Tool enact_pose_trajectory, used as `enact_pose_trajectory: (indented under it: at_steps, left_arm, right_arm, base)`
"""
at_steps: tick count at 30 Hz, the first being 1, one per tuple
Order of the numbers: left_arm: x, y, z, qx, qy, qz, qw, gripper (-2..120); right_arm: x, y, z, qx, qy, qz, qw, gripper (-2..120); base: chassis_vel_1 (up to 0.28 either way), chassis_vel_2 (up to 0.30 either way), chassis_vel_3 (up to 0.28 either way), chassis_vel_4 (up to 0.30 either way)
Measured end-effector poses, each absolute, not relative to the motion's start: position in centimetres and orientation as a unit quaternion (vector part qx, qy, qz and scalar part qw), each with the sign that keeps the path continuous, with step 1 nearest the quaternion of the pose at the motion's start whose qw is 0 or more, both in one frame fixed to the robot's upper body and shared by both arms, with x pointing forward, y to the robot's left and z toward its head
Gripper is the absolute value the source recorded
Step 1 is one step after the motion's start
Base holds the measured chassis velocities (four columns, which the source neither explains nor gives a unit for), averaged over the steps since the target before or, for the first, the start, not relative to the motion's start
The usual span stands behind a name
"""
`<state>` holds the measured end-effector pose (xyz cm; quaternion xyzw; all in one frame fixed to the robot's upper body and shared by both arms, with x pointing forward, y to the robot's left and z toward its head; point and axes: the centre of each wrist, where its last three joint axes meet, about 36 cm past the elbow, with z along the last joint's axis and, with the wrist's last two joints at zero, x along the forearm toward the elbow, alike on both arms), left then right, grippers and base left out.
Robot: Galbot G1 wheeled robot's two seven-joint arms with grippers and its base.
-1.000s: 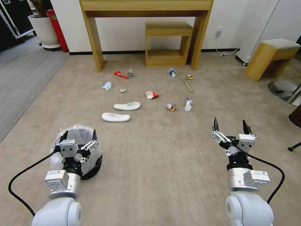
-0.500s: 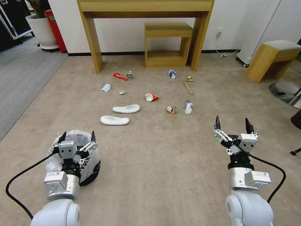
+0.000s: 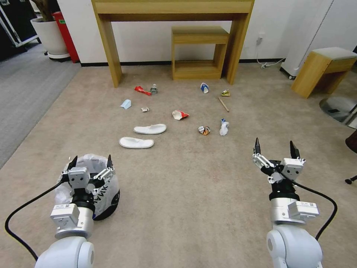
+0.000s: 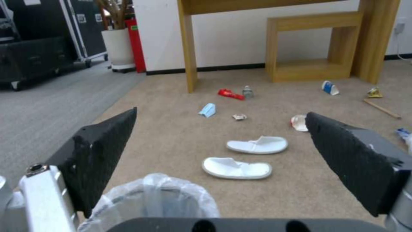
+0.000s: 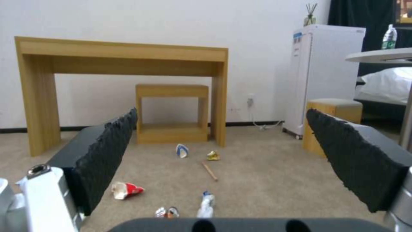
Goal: Pick up the trash bin and place the garbage on the floor into it.
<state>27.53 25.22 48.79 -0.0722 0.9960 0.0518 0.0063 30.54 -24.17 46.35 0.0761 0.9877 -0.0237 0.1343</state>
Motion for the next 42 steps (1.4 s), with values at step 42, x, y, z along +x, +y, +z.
enact_pose_trajectory:
  at_steps: [42]
  left_arm:
    - [27.39, 25.28, 48.55, -0.074, 0.996, 0.052, 0.002, 100]
  right_arm:
    - [30.41, -24.09, 46.06, 0.07, 0.988, -0.021, 0.135, 100]
  base:
    - [0.06, 0.069, -0.062, -0.063]
